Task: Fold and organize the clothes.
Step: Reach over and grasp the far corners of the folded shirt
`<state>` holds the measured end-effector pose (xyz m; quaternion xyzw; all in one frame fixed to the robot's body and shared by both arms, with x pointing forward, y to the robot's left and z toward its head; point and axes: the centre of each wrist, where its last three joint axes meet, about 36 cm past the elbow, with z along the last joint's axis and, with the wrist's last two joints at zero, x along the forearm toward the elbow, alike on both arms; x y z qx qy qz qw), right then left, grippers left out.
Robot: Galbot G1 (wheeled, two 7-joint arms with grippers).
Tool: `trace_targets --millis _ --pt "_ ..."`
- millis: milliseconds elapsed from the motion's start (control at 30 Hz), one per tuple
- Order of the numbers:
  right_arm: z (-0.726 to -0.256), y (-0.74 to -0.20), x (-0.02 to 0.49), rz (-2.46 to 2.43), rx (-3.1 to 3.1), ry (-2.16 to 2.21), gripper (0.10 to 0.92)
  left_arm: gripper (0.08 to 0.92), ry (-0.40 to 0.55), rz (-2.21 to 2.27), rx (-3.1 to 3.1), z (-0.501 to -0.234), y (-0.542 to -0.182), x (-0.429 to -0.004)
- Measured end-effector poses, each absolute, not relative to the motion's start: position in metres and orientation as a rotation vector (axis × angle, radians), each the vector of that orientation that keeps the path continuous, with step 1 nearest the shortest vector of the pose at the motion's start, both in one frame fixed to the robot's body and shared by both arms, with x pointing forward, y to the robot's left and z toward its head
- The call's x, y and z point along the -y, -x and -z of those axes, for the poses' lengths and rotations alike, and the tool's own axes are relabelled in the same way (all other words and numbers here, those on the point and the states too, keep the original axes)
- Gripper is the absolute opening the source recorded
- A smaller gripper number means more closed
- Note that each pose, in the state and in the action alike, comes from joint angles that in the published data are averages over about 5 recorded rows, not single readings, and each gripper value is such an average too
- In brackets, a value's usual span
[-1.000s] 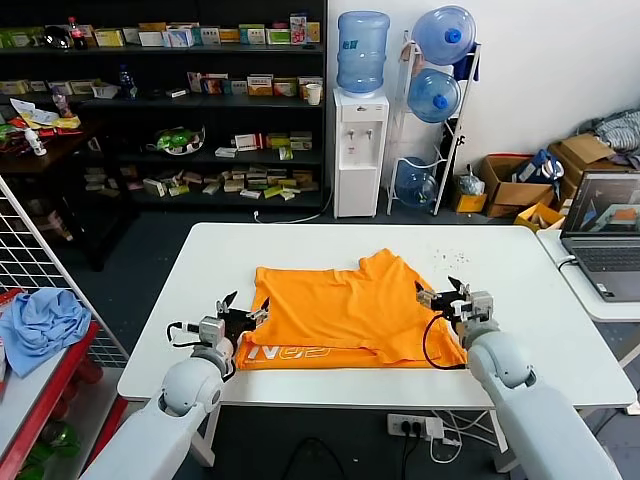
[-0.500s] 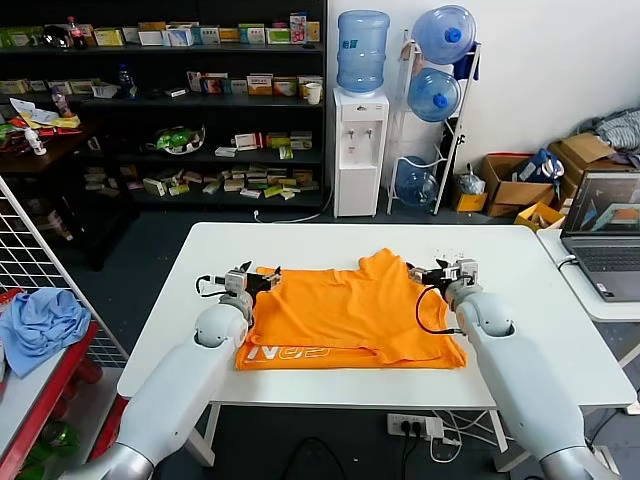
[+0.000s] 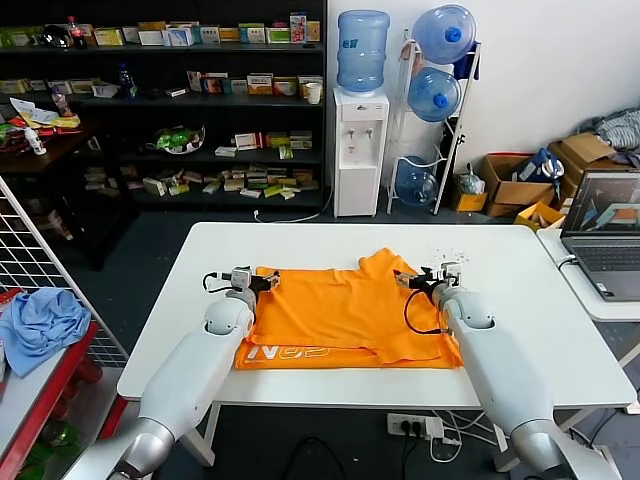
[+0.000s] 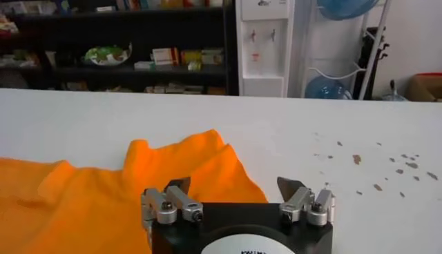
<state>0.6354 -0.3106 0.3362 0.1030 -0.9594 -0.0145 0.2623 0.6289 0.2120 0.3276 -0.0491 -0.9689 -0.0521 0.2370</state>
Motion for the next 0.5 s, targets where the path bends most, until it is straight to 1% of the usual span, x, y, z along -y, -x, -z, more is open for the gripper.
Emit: trace_targets --millis 67,500 --pt "-0.3325 -0.6363 0.3109 0.038 2.593 -0.276 0.654 0.757 0.128 0.142 2.649 -0.3258 -0.6297 -0.2133" --pt "-0.3273 -0.6419 0.3161 0.013 2.603 -0.279 0.272 0.377 0.143 0.120 2.628 -0.3211 -0.6262 -0.2124"
